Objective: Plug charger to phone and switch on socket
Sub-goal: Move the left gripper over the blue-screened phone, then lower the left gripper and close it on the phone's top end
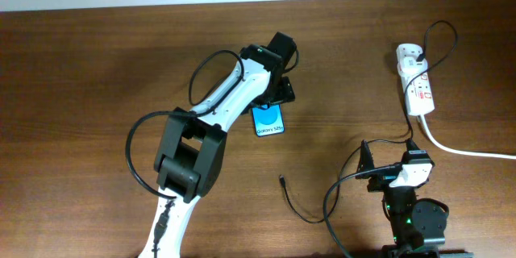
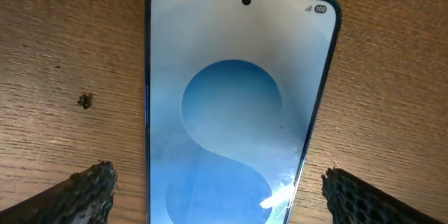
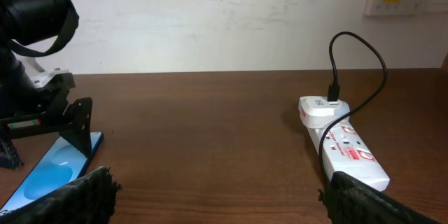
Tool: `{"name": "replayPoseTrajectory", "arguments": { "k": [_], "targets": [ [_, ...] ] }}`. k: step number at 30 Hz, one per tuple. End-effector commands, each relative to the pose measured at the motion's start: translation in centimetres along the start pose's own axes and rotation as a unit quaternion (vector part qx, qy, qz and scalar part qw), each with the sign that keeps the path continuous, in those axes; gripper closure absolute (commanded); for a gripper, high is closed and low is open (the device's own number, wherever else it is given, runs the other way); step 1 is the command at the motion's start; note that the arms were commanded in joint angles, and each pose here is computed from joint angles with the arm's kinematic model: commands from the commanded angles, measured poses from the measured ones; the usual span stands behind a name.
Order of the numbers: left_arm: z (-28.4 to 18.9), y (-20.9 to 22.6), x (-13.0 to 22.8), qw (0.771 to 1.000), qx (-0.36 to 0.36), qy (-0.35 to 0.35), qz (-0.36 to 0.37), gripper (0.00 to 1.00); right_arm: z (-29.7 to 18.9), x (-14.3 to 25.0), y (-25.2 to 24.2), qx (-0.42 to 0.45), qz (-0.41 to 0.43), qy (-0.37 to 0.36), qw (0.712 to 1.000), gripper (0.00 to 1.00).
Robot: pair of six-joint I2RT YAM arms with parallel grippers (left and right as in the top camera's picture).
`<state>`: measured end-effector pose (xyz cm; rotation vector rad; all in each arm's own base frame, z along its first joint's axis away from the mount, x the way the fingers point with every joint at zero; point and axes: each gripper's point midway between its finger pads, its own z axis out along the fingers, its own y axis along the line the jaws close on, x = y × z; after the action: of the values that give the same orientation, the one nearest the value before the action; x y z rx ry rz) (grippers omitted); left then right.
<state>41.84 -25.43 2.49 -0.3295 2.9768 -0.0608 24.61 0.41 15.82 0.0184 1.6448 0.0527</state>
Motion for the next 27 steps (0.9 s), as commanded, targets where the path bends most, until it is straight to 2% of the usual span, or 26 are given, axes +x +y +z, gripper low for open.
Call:
{"name": "replayPoseTrajectory", "arguments": {
  "k": [1,7,9,12,16,22,24,27],
  "targets": [
    [0.2,0.2,-0.5,1.000,-0.005,-0.007,-0.007,0.01,0.0,0.3,0.0,0.002,-0.003,0.002,1.000,0.02],
    [0.2,-0.1,0.6,0.999,0.011,0.024,0.019,0.01,0.0,0.3,0.0,0.002,-0.003,0.002,1.000,0.02],
    [-0.4,0.8,0.8,0.999,0.006,0.043,0.017,0.00,0.0,0.3,0.0,0.002,-0.003,0.002,1.000,0.02],
    [-2.7,2.1,-0.4,0.995,0.038,0.081,0.039,0.00,0.0,0.3,0.0,0.002,-0.003,0.002,1.000,0.02],
    [-4.8,4.5,-0.5,0.991,0.023,0.108,0.069,0.01,0.0,0.3,0.0,0.002,-0.003,0.002,1.000,0.02],
    [-5.0,0.6,-1.0,0.987,0.108,0.096,0.070,0.01,0.0,0.3,0.0,0.002,-0.003,0.002,1.000,0.01],
    [-4.9,-0.3,-0.4,0.989,0.095,0.084,0.076,0.01,0.0,0.3,0.0,0.002,-0.003,0.002,1.000,0.02],
    [-4.5,-0.3,-0.7,0.996,0.038,0.038,0.069,0.01,0.0,0.3,0.0,0.002,-0.003,0.002,1.000,0.02]
  ]
}}
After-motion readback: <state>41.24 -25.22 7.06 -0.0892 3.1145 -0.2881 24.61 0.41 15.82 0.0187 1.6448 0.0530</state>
